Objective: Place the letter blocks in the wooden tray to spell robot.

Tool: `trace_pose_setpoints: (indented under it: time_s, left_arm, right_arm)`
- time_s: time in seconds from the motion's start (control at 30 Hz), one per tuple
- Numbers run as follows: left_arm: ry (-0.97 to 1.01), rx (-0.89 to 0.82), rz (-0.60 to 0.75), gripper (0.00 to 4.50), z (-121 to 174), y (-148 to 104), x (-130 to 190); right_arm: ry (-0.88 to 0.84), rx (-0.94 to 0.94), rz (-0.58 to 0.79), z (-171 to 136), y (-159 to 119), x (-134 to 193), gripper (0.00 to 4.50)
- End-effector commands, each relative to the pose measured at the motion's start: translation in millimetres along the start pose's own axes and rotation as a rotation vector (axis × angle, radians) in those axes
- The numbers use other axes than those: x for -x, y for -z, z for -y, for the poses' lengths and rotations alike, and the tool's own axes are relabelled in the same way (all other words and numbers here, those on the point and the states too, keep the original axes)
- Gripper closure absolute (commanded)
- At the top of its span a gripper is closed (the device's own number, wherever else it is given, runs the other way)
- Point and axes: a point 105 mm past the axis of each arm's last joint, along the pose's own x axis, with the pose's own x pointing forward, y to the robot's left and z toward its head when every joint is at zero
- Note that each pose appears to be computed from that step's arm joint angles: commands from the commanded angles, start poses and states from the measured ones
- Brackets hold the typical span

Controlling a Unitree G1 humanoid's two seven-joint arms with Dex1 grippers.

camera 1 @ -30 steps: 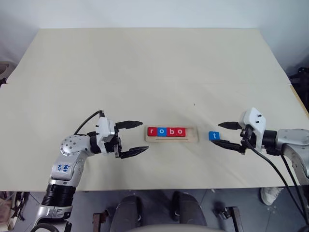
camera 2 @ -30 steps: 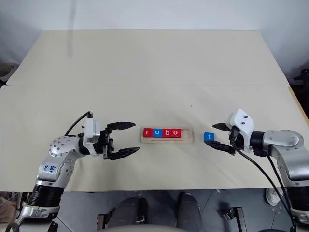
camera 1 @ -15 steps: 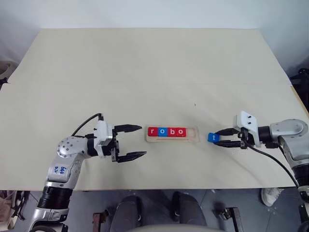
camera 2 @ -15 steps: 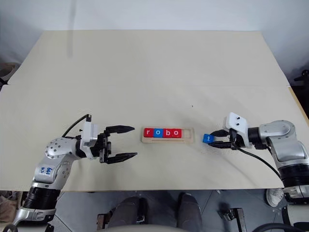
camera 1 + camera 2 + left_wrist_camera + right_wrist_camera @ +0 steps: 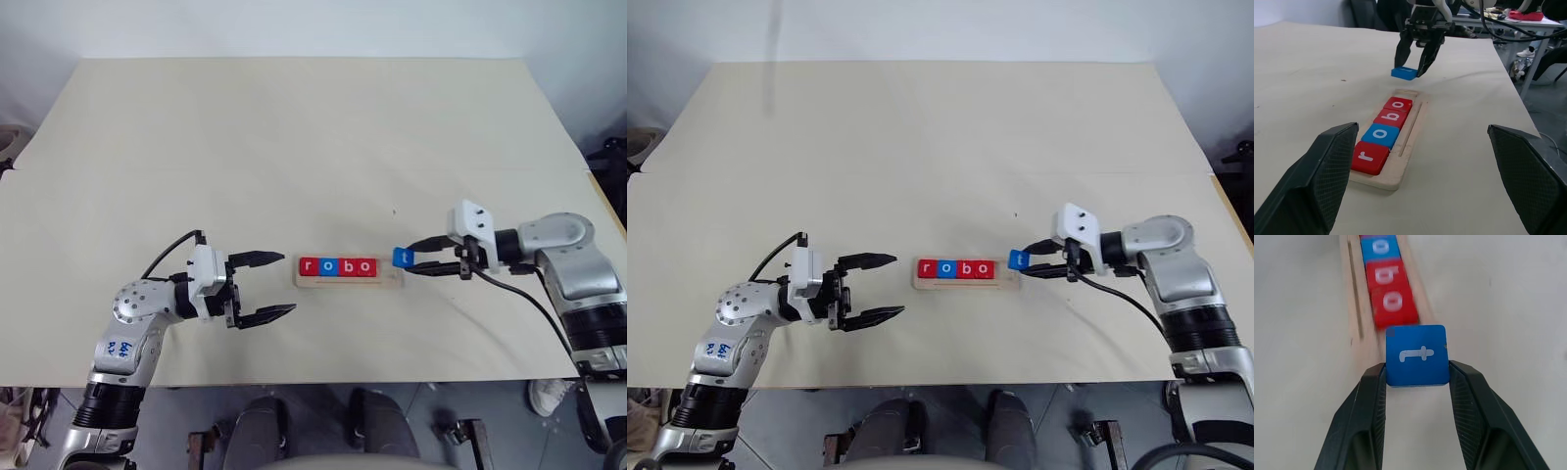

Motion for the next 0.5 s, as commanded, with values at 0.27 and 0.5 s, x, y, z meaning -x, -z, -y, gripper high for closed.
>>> trace_pose_setpoints:
  time_s: [0.27, 0.5]
  left_arm:
    - [-0.036, -0.041, 0.02, 0.0, 2, -11, 3]
    - [-0.042, -0.041, 0.022, 0.0, 2, -12, 2]
  right_arm:
    - [-0.083, 0.024, -0.041, -2, -4, -14, 2.7]
    - [-0.067, 0.036, -0.057, 1, -3, -9, 0.33]
